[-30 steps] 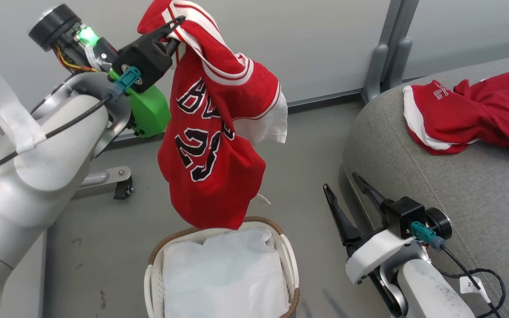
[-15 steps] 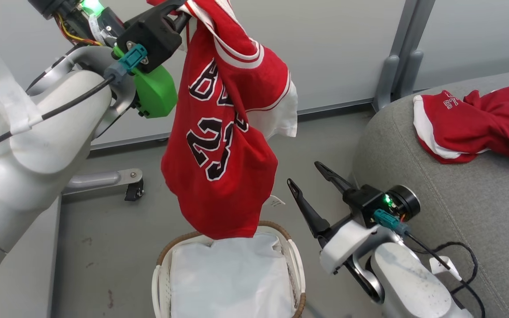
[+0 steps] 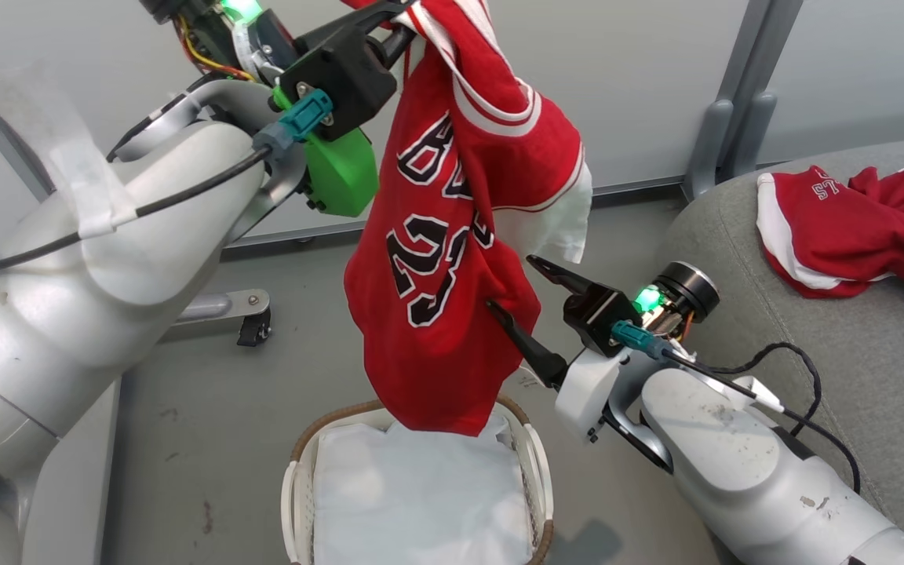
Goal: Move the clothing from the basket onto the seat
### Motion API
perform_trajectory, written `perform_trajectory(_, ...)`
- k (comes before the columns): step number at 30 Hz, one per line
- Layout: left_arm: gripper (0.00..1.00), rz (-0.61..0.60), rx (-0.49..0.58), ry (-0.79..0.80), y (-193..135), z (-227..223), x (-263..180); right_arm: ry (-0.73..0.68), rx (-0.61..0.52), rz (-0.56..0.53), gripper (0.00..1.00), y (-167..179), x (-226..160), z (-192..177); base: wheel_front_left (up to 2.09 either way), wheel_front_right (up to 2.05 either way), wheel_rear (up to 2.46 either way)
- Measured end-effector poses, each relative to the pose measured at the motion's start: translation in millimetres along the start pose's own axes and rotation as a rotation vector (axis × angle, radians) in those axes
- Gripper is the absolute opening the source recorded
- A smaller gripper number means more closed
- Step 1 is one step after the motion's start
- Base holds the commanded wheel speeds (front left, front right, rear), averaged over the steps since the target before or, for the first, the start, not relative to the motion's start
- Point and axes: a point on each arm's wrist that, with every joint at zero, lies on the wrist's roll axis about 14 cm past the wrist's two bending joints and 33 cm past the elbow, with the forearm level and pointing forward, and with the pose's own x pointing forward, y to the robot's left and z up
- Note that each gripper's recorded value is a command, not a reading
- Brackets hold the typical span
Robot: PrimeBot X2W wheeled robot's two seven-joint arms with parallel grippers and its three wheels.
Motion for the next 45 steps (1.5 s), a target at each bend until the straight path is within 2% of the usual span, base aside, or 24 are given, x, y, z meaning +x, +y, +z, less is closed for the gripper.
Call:
perform_trajectory(8, 0.0, -0.043, 0.01, -0.037, -16, 14, 3, 0.043, -0.038, 0.152, 1.0, 23, 12, -2, 0.0, 0.0, 0.0)
perform_trajectory(13, 0.0, -0.058, -0.005, -0.064, -23, 25, 5, 0.049, -0.018, 0.226, 1.0, 41, 18, 3, 0.0, 0.0, 0.0)
perform_trajectory(14, 0.0, -0.059, -0.009, -0.07, -24, 26, 5, 0.052, -0.009, 0.235, 0.77, 45, 19, 2, 0.0, 0.0, 0.0)
perform_trajectory(15, 0.0, -0.059, -0.018, -0.076, -24, 28, 5, 0.055, -0.001, 0.248, 0.4, 49, 20, 3, 0.0, 0.0, 0.0)
perform_trajectory(17, 0.0, -0.059, -0.025, -0.08, -25, 29, 5, 0.051, 0.011, 0.271, 0.19, 57, 22, 6, 0.0, 0.0, 0.0)
perform_trajectory(18, 0.0, -0.058, -0.026, -0.081, -25, 29, 5, 0.048, 0.02, 0.277, 0.15, 60, 22, 7, 0.0, 0.0, 0.0)
perform_trajectory(19, 0.0, -0.057, -0.029, -0.079, -24, 28, 5, 0.042, 0.029, 0.285, 0.0, 64, 23, 9, 0.0, 0.0, 0.0)
perform_trajectory(24, 0.0, -0.044, -0.054, -0.048, -23, 15, 2, 0.01, 0.042, 0.295, 0.0, 67, 25, 19, 0.0, 0.0, 0.0)
perform_trajectory(33, 0.0, -0.002, -0.173, 0.049, -32, -30, -10, -0.024, 0.071, 0.21, 0.0, 43, 20, 23, 0.0, 0.0, 0.0)
perform_trajectory(34, 0.06, 0.001, -0.186, 0.058, -34, -35, -11, -0.026, 0.072, 0.203, 0.0, 41, 20, 23, 0.0, 0.0, 0.0)
perform_trajectory(35, 0.24, 0.007, -0.206, 0.07, -36, -41, -13, -0.028, 0.074, 0.19, 0.0, 37, 19, 22, 0.0, 0.0, 0.0)
perform_trajectory(36, 0.3, 0.012, -0.225, 0.079, -39, -47, -14, -0.031, 0.078, 0.174, 0.0, 32, 19, 22, 0.0, 0.0, 0.0)
perform_trajectory(38, 0.64, 0.022, -0.26, 0.096, -46, -57, -17, -0.034, 0.08, 0.144, 0.0, 23, 19, 21, 0.0, 0.0, 0.0)
perform_trajectory(39, 0.94, 0.031, -0.286, 0.11, -50, -64, -19, -0.031, 0.082, 0.128, 0.0, 18, 18, 18, 0.0, 0.0, 0.0)
perform_trajectory(40, 1.0, 0.036, -0.311, 0.126, -56, -72, -22, -0.029, 0.083, 0.113, 0.0, 14, 17, 17, 0.0, 0.0, 0.0)
perform_trajectory(45, 1.0, 0.086, -0.448, 0.149, -80, -89, -33, -0.036, 0.092, 0.059, 0.0, -3, 15, 14, 0.0, 0.0, 0.0)
